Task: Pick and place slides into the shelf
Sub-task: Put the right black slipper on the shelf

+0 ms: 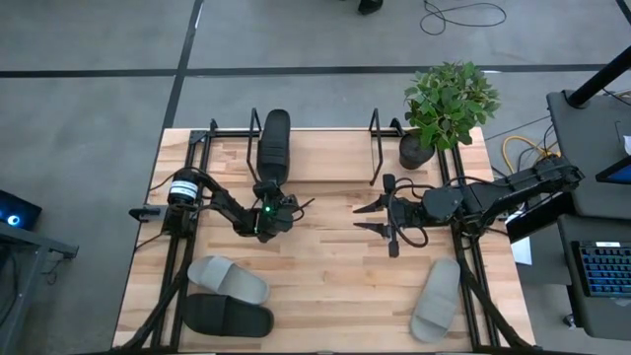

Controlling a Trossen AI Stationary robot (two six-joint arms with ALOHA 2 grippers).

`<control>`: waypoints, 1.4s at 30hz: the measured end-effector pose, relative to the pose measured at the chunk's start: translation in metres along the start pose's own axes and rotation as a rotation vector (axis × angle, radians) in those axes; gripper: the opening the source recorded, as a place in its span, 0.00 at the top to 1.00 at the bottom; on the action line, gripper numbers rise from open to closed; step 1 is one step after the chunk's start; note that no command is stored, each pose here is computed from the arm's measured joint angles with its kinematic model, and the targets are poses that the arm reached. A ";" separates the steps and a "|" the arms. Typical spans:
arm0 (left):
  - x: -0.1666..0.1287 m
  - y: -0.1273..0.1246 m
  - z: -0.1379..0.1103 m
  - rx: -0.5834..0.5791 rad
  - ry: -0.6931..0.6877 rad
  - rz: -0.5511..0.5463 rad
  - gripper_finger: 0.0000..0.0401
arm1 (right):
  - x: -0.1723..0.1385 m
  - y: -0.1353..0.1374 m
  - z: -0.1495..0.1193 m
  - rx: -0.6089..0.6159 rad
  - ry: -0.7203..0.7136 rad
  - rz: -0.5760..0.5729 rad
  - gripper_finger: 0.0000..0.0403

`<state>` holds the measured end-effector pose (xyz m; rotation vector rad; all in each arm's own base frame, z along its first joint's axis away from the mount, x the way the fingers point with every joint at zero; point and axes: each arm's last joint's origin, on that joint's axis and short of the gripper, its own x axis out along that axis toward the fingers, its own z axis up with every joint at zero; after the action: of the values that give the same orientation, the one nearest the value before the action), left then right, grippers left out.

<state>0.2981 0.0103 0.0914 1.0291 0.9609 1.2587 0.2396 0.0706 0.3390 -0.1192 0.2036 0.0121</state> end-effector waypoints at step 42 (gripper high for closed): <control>-0.004 0.002 -0.012 -0.263 -0.135 -0.148 0.55 | 0.000 0.000 -0.002 0.016 0.005 0.000 0.70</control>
<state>0.2860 0.0073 0.0902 0.8103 0.7318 1.1425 0.2396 0.0706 0.3374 -0.1030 0.2087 0.0104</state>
